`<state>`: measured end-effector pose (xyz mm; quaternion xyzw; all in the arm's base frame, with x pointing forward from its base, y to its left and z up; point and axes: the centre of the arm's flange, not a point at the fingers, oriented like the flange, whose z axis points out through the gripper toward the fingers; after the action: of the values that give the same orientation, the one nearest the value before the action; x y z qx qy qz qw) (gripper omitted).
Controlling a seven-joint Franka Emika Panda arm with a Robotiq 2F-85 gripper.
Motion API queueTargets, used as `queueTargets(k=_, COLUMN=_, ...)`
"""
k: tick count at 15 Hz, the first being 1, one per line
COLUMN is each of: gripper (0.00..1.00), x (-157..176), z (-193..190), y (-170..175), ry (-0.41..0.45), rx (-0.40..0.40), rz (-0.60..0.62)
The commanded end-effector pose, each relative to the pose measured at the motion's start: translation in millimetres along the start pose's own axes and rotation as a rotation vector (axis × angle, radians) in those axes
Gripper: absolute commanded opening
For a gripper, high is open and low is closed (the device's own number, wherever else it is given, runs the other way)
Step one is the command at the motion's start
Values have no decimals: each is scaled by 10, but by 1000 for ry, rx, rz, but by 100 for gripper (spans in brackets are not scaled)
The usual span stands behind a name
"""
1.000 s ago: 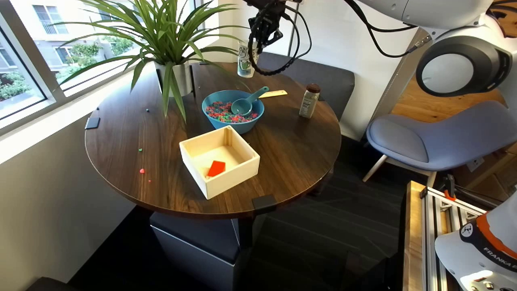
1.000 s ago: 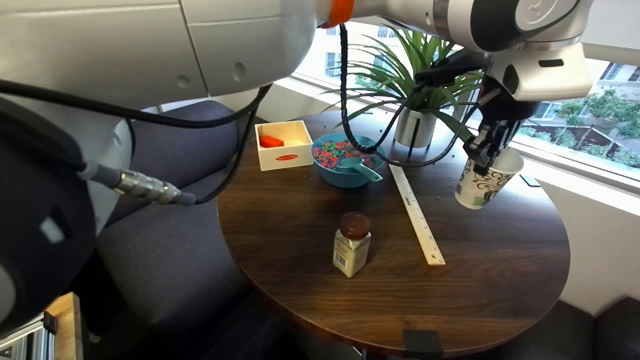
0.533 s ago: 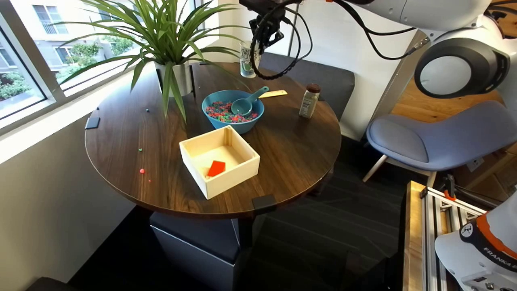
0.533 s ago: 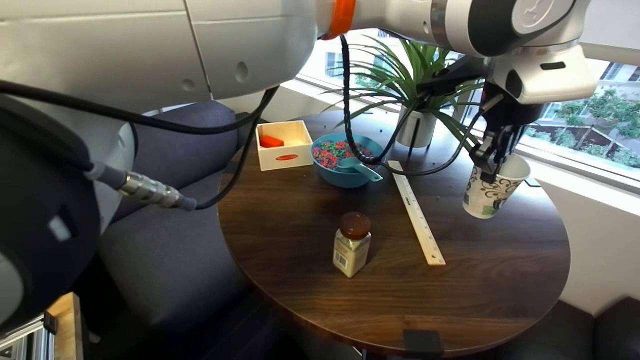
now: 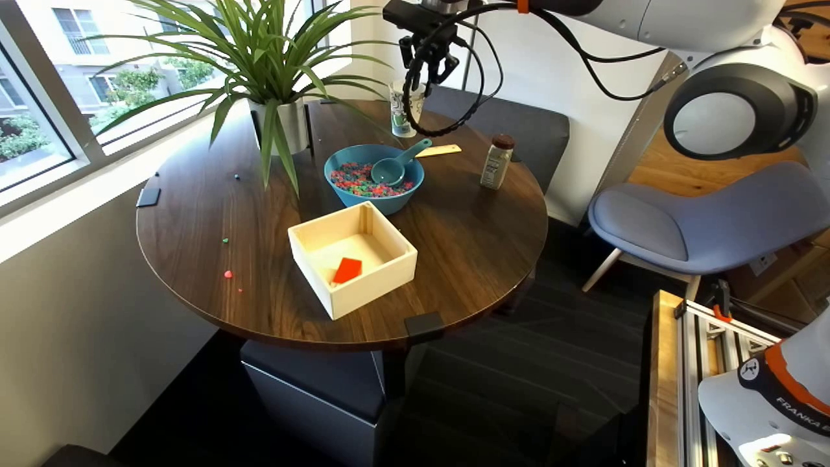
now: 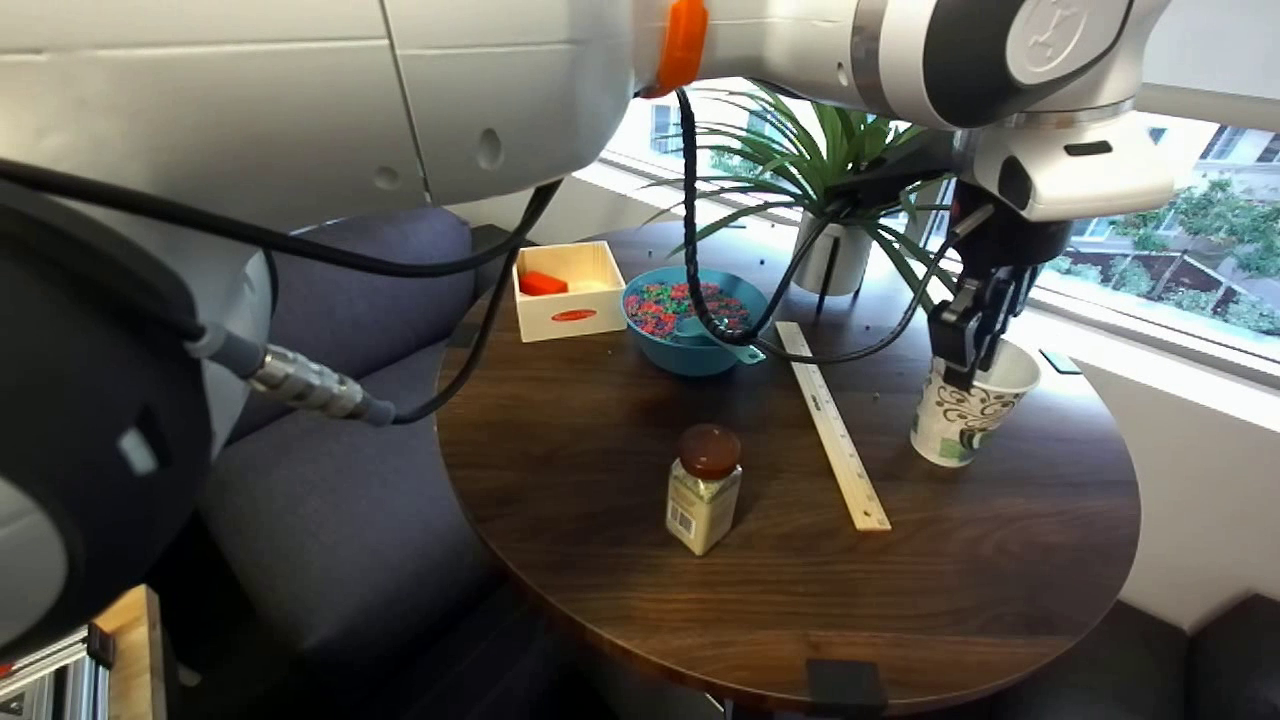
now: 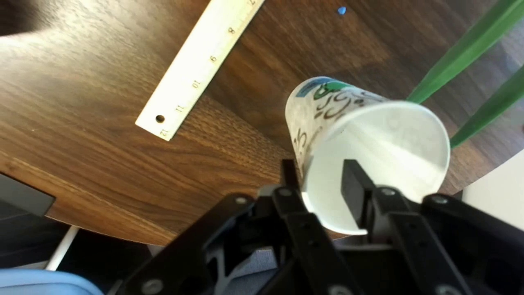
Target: Pour the contents of the paper cup into the blue bowl
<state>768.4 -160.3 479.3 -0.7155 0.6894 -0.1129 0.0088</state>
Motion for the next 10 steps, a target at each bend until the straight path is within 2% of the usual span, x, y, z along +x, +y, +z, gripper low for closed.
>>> queueTargets(k=1, gripper=65, x=-16, z=-1, y=31, ry=-4, rx=-39, rz=0)
queueTargets(k=4, gripper=89, x=59, z=-284, y=116, ry=-15, rx=-65, rz=-9)
queueTargets(k=6, gripper=100, x=144, z=-612, y=224, ry=-55, rx=-61, rz=-55)
queueTargets(k=10, gripper=100, x=288, z=-1242, y=520, ry=-132, rx=-10, rz=-279)
